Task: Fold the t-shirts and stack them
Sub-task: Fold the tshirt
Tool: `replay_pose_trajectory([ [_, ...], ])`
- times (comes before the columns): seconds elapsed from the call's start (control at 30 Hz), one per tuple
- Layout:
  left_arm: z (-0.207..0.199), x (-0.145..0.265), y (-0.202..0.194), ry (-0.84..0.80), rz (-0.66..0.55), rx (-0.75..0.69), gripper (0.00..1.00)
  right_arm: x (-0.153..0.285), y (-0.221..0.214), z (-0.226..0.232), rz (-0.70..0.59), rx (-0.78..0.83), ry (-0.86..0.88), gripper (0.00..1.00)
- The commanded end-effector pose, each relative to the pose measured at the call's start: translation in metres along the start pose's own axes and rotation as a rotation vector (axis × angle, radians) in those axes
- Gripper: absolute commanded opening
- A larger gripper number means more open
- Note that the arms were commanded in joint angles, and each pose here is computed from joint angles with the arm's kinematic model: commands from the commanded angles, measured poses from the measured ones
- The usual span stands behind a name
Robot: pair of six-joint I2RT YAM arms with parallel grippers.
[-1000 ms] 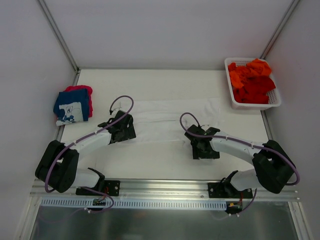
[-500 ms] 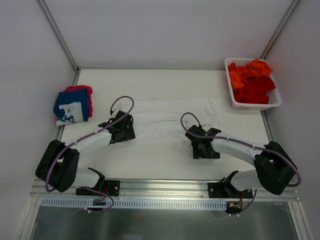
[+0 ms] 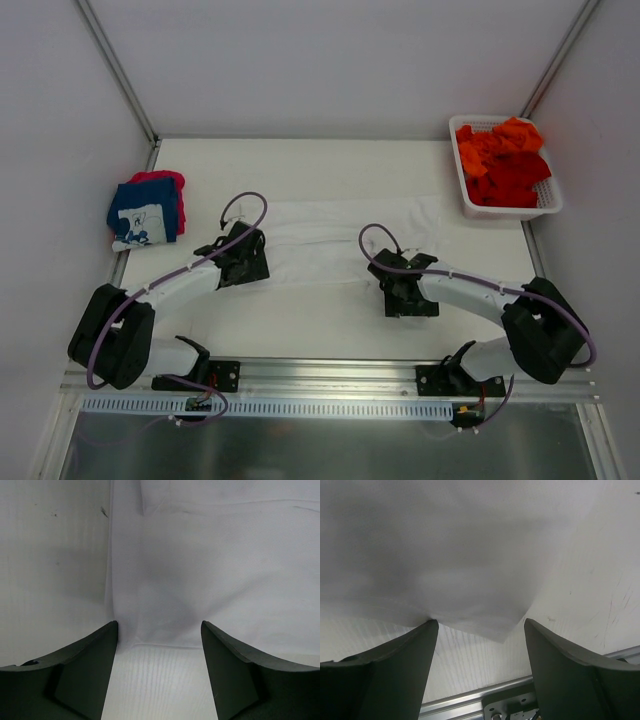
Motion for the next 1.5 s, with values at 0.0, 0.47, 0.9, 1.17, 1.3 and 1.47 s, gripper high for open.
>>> replay_pose_trajectory([
  [0.0,0.005,0.010,0.003,0.002,-0.027,-0.019,0.67,-0.017,-0.008,0.002,0.019,-0.009,-0.042,0.75],
  [0.47,0.003,0.008,-0.001,-0.008,0.011,-0.029,0.20,-0.016,-0.009,0.005,0.054,0.025,-0.018,0.00],
  [0.9,0.003,0.007,0.000,0.003,0.025,-0.043,0.00,0.004,0.006,-0.012,-0.031,0.050,-0.092,0.00],
  [1.17,0.006,0.009,0.014,0.076,0.013,-0.044,0.00,0.019,0.046,-0.006,-0.089,0.065,-0.109,0.00],
  [1.3,0.005,0.007,0.024,0.091,0.020,-0.041,0.00,0.018,0.067,0.000,-0.103,0.085,-0.140,0.00],
  [1.47,0.010,0.001,0.026,0.130,0.040,-0.026,0.00,0.005,0.095,0.015,-0.089,0.100,-0.142,0.00],
])
Point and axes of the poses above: each gripper's point midway between its finger pads, its own x axis back along the fingers, its own z axis along the line the jaws close on, y = z × x, the point moved 6 cm from there along x, back along the fingers, and after that the axes turned 10 degrees about -x, right-handed, at the moved point
